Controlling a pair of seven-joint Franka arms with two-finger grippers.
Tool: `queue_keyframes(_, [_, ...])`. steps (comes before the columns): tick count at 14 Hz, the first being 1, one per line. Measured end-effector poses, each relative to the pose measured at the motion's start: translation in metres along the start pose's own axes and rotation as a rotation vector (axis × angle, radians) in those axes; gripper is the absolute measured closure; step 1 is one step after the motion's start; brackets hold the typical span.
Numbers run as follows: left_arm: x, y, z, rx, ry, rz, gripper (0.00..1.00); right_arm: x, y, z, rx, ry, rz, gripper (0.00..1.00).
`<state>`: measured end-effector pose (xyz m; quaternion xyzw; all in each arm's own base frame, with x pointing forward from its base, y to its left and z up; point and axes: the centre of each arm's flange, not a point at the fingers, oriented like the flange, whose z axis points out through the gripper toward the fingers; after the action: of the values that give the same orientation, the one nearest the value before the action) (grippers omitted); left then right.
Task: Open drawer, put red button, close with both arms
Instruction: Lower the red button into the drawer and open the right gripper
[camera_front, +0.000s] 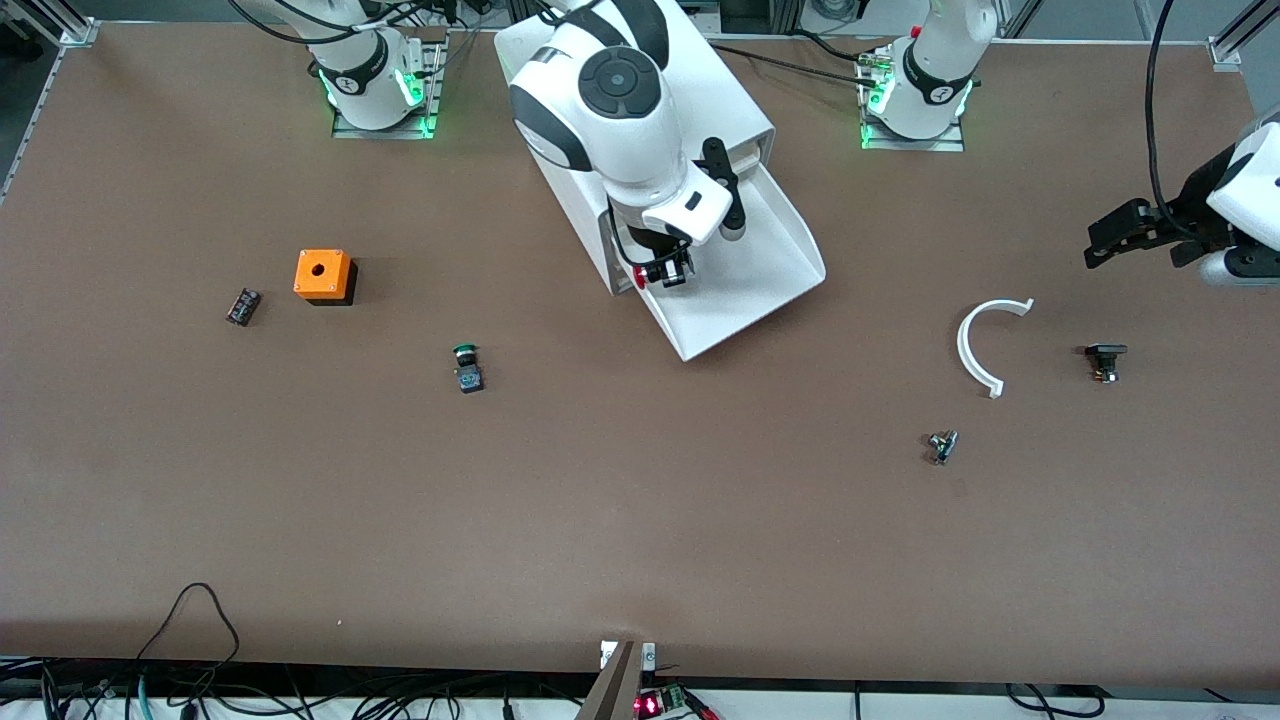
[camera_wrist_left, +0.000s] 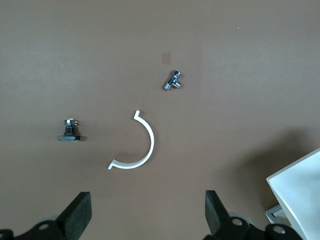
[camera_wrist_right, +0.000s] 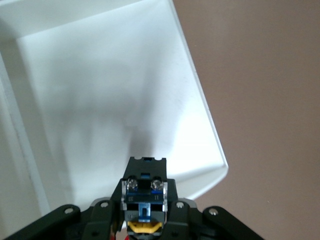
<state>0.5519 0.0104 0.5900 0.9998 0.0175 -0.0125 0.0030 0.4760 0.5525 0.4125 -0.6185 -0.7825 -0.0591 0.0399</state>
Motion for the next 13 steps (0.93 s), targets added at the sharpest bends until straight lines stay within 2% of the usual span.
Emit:
queue_keyframes(6, [0.001, 0.000, 0.002, 0.000, -0.003, 0.001, 0.00, 0.047, -0.027, 0.023, -0.005, -0.026, -0.089, 0.66])
queue_keyframes(12, [0.006, 0.000, 0.007, -0.001, 0.002, 0.001, 0.00, 0.054, -0.034, 0.076, 0.032, -0.057, -0.108, 0.66])
queue_keyframes(13, [0.006, 0.001, 0.008, -0.001, 0.002, 0.002, 0.00, 0.055, -0.034, 0.078, 0.029, -0.057, -0.100, 0.62])
